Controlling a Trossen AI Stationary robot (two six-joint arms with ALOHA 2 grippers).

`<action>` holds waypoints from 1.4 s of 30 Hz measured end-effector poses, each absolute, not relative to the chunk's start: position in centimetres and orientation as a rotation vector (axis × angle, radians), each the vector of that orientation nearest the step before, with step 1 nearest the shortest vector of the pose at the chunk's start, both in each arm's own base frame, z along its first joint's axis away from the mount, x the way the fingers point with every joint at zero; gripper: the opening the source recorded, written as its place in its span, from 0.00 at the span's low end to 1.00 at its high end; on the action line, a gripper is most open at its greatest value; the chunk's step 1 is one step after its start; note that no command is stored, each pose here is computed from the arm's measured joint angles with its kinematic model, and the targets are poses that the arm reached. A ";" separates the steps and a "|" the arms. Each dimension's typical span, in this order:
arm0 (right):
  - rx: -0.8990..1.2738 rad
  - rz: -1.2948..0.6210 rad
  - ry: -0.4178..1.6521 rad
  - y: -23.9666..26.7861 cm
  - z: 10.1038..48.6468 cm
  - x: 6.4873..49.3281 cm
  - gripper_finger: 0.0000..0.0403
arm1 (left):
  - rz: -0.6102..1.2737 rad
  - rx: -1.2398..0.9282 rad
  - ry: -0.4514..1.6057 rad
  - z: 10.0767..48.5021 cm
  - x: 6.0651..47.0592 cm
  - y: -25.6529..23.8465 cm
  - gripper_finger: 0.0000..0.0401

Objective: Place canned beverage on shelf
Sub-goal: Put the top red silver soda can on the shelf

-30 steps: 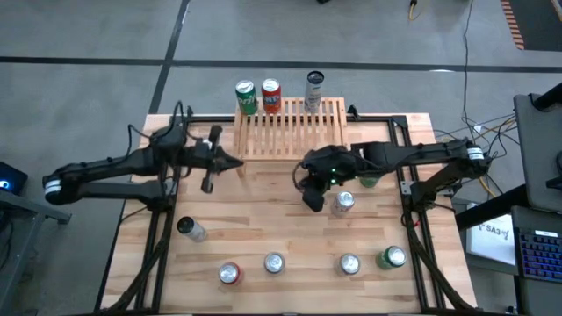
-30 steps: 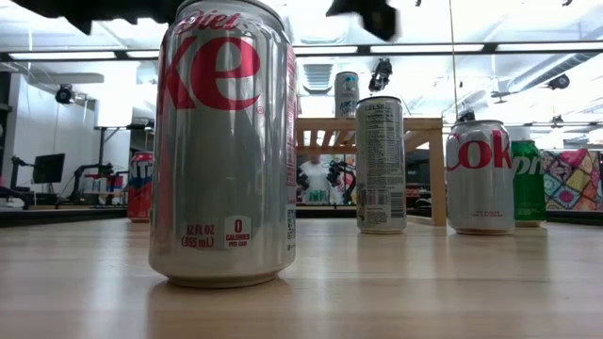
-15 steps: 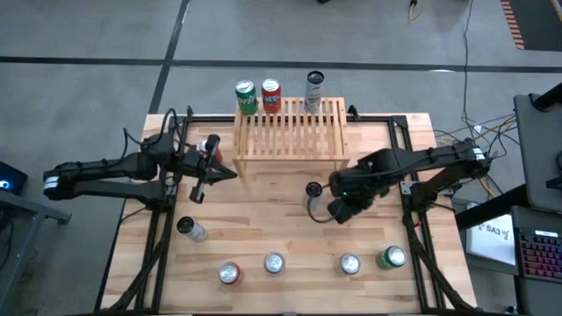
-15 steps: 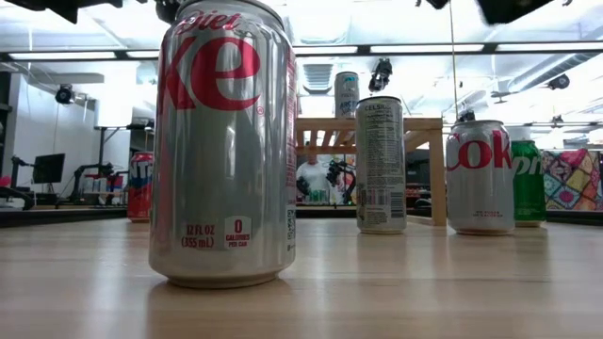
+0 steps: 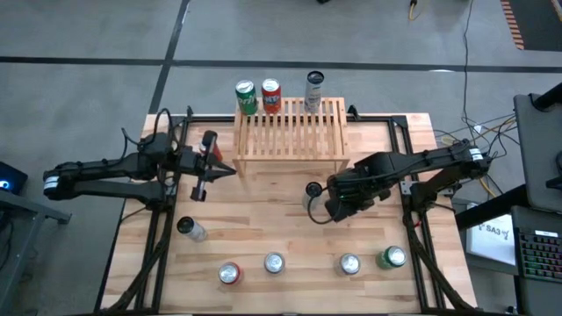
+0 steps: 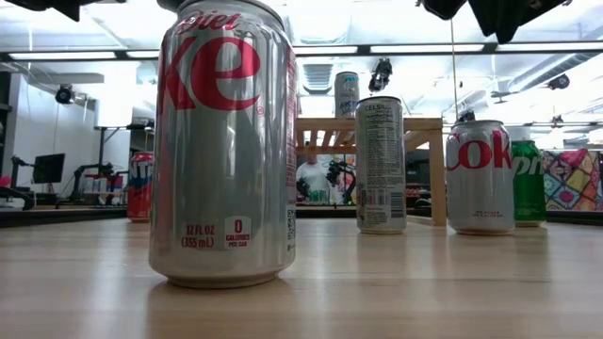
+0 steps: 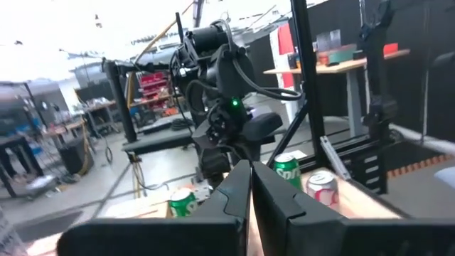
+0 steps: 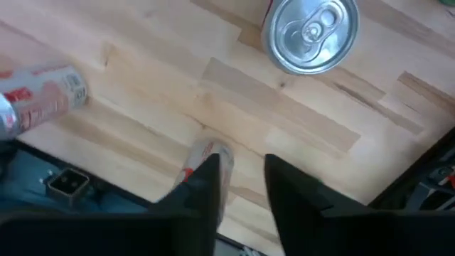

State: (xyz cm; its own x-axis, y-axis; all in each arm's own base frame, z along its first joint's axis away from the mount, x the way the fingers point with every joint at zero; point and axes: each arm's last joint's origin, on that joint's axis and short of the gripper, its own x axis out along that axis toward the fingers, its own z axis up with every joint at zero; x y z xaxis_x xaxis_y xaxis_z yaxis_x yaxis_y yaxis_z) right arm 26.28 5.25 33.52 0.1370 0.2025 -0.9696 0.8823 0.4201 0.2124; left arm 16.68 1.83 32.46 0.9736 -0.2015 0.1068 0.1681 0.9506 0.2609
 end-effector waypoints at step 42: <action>0.963 -0.946 1.215 4.1 30.5 26.3 0.79 | -0.185 0.307 -0.129 33.0 13.0 1.2 0.00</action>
State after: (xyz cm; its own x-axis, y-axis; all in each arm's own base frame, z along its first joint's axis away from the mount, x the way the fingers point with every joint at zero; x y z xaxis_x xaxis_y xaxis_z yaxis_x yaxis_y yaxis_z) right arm 26.31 4.14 30.46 0.1065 -0.0648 -0.9922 0.9462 0.3131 0.0811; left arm 12.97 1.20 32.97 0.9748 -0.2006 0.0976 0.1615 0.9364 0.3115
